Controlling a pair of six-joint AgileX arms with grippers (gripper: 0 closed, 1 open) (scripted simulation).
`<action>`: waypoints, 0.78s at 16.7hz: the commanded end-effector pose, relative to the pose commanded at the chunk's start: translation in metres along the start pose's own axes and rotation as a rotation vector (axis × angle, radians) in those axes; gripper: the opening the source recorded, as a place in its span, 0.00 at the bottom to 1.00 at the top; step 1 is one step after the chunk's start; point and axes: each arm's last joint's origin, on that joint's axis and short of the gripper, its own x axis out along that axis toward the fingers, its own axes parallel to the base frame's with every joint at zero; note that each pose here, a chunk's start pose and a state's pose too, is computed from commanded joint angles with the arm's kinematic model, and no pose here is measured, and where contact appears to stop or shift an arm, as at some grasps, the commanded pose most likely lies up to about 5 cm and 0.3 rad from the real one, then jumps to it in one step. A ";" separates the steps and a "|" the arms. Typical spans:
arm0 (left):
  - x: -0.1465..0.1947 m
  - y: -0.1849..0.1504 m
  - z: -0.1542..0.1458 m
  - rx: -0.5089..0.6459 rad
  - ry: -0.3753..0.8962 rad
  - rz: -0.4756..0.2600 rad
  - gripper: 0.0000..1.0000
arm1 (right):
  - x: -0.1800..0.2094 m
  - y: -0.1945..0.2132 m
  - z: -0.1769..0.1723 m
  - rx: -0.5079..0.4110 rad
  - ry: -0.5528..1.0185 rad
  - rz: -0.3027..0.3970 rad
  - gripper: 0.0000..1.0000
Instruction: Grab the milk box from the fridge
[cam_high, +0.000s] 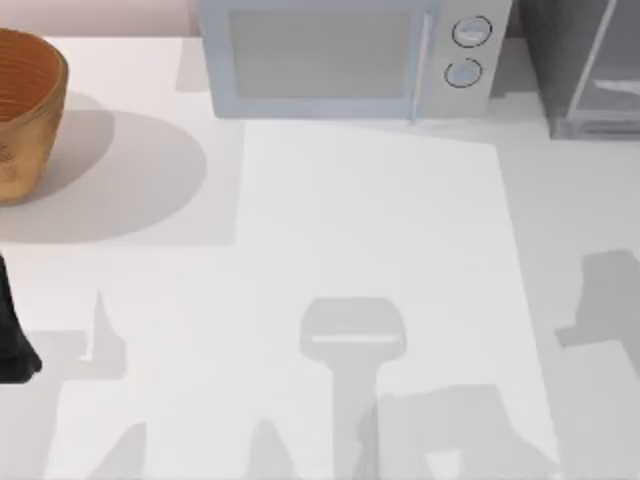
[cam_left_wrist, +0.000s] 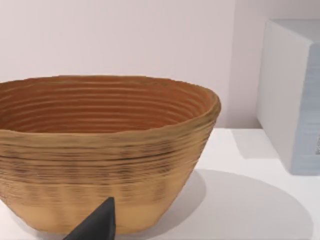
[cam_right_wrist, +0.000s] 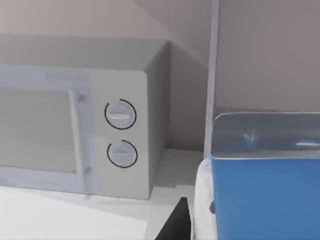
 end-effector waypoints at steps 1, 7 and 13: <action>0.000 0.000 0.000 0.000 0.000 0.000 1.00 | 0.005 0.001 0.003 0.000 0.000 0.016 0.00; 0.000 0.000 0.000 0.000 0.000 0.000 1.00 | 0.040 0.008 0.012 0.002 -0.001 0.114 0.00; 0.000 0.000 0.000 0.000 0.000 0.000 1.00 | 0.079 0.017 0.010 -0.001 -0.002 0.198 0.00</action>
